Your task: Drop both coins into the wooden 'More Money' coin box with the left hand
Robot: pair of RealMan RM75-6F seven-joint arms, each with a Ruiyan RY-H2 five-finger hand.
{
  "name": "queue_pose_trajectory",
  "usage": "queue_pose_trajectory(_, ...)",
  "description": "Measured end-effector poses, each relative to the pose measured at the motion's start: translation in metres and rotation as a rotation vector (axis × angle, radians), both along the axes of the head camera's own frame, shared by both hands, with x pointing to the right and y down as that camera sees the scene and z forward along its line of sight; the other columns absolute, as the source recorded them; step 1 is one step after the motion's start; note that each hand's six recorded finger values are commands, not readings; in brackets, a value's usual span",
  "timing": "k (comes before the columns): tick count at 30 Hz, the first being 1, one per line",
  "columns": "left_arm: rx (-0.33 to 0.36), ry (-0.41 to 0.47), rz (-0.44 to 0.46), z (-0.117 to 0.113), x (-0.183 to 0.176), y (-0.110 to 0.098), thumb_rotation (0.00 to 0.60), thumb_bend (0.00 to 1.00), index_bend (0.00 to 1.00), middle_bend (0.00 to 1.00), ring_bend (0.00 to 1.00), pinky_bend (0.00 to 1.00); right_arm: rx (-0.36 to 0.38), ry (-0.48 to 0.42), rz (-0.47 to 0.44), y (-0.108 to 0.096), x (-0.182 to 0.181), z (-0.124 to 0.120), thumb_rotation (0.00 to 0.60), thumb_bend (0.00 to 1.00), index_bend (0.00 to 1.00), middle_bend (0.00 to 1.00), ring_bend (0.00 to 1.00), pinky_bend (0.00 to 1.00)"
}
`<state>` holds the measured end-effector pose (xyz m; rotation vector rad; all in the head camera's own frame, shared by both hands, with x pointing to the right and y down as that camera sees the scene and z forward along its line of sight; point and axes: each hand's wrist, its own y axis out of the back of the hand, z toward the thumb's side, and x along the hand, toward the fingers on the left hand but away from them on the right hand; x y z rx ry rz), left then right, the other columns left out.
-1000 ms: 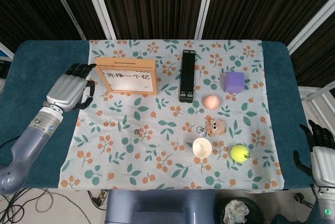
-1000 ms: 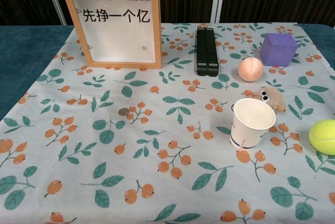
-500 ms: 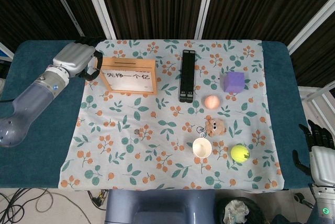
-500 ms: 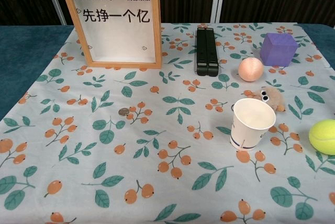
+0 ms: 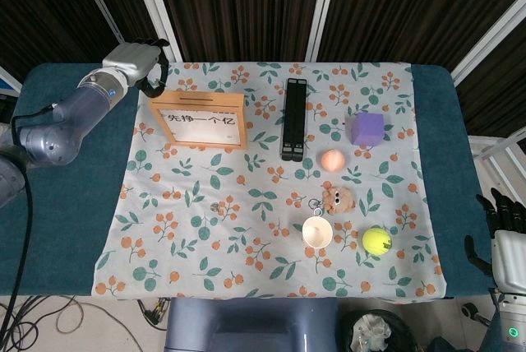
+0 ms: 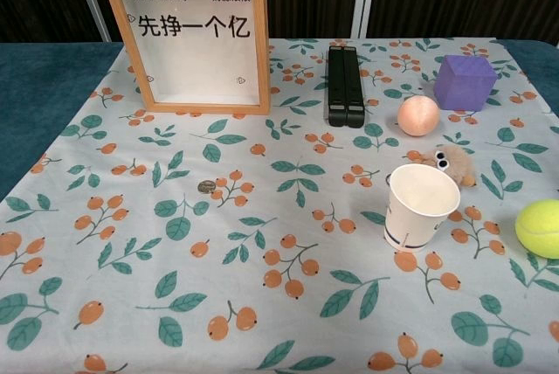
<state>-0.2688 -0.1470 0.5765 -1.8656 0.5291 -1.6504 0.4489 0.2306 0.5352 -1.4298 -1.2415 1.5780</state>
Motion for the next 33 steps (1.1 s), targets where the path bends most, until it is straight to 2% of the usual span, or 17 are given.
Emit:
queue_pose_trajectory(5, -0.043, 0.017, -0.040, 0.014, 0.009, -0.010, 0.600, 0.53, 0.66, 0.00, 0.00, 0.00, 0.005, 0.010, 0.009, -0.001, 0.002, 0.000, 0.600, 0.51, 0.15, 0.02, 0.00, 0.00)
queue_pose_trajectory(16, -0.098, 0.027, -0.027, 0.025, 0.032, -0.009, 0.600, 0.53, 0.66, 0.00, 0.00, 0.00, 0.008, 0.014, 0.015, -0.001, 0.004, -0.002, 0.600, 0.51, 0.15, 0.02, 0.00, 0.00)
queue_pose_trajectory(33, -0.083, 0.017, 0.013, 0.033, 0.052, -0.006, 0.600, 0.53, 0.65, 0.00, 0.00, 0.00, 0.009, 0.009, 0.012, -0.001, 0.004, -0.003, 0.600, 0.51, 0.15, 0.02, 0.00, 0.00)
